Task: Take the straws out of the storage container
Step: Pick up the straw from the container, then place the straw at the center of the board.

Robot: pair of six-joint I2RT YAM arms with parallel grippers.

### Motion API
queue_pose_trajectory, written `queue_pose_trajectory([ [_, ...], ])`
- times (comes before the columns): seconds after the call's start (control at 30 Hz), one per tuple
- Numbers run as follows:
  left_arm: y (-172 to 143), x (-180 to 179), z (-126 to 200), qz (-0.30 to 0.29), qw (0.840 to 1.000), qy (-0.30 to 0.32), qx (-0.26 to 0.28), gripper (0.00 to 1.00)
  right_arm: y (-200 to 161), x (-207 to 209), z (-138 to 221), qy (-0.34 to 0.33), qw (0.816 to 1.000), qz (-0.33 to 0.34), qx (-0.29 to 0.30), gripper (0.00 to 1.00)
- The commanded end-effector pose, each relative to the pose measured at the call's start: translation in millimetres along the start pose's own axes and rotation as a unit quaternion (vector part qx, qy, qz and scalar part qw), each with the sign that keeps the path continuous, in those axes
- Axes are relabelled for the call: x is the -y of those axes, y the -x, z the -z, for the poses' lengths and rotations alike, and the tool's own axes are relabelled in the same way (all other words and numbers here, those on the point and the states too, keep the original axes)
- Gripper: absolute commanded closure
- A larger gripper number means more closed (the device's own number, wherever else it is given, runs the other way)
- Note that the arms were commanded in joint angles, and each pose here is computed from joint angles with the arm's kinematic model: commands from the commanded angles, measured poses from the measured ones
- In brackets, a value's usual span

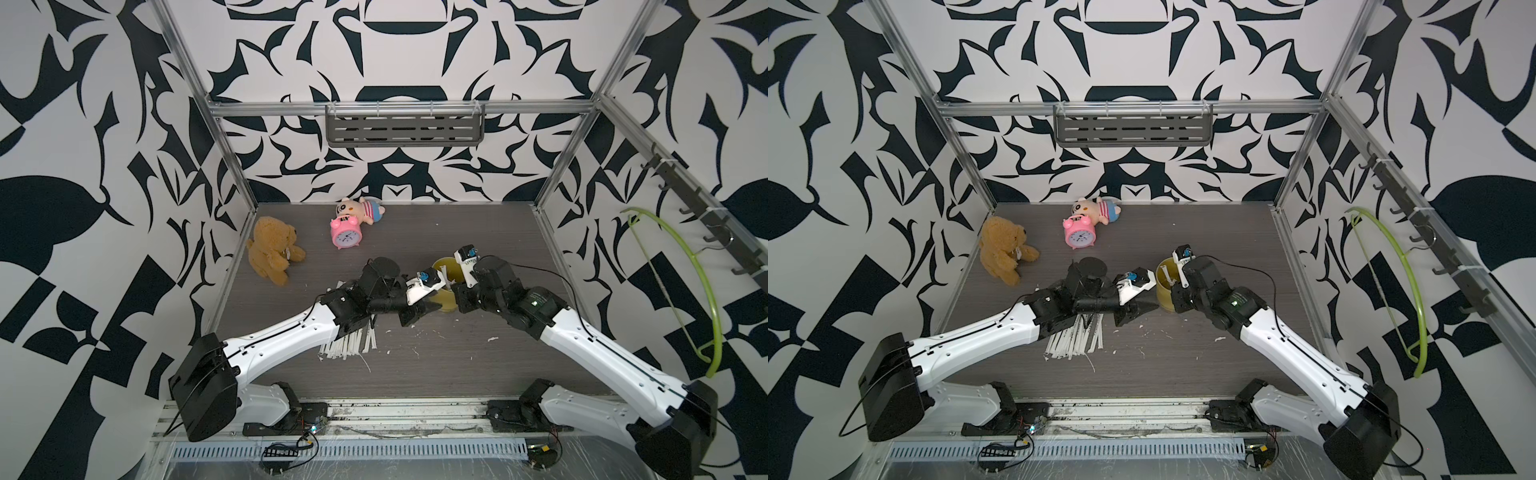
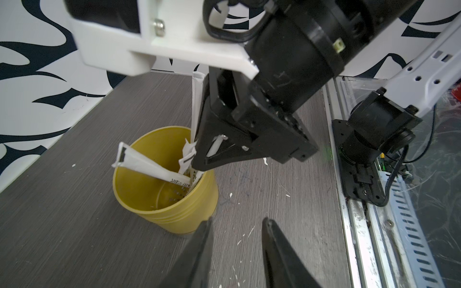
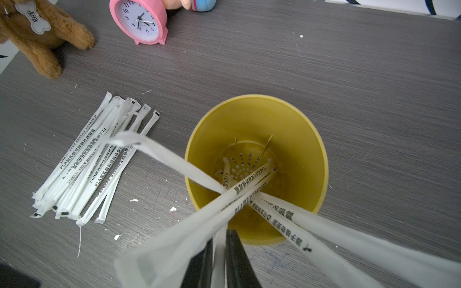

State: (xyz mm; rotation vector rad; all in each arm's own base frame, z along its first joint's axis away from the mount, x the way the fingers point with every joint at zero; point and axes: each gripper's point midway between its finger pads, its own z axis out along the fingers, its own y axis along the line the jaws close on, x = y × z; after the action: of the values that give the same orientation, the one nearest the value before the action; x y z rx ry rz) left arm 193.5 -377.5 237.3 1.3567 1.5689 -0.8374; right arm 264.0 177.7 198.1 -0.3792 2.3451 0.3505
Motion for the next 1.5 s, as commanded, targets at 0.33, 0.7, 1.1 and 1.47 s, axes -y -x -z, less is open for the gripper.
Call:
queue_pose_trajectory([
  [0.33, 14, 1, 10, -0.009, 1.000, 0.005, 0.012, 0.62, 22, -1, 61, -0.014, 0.999, -0.008, -0.030, 0.90],
  [0.7, 41, 2, 52, -0.041, 0.998, 0.040, 0.032, 0.62, 33, 0, 137, -0.020, 0.996, -0.018, -0.080, 0.97],
  [1.1, 36, 5, 81, -0.040, 0.997, 0.066, 0.016, 0.62, 35, -35, 189, 0.073, 0.988, -0.042, -0.129, 1.00],
  [1.47, -11, 15, 123, 0.049, 0.992, 0.099, -0.062, 0.63, 28, -130, 104, 0.216, 0.940, 0.004, -0.265, 1.00],
])
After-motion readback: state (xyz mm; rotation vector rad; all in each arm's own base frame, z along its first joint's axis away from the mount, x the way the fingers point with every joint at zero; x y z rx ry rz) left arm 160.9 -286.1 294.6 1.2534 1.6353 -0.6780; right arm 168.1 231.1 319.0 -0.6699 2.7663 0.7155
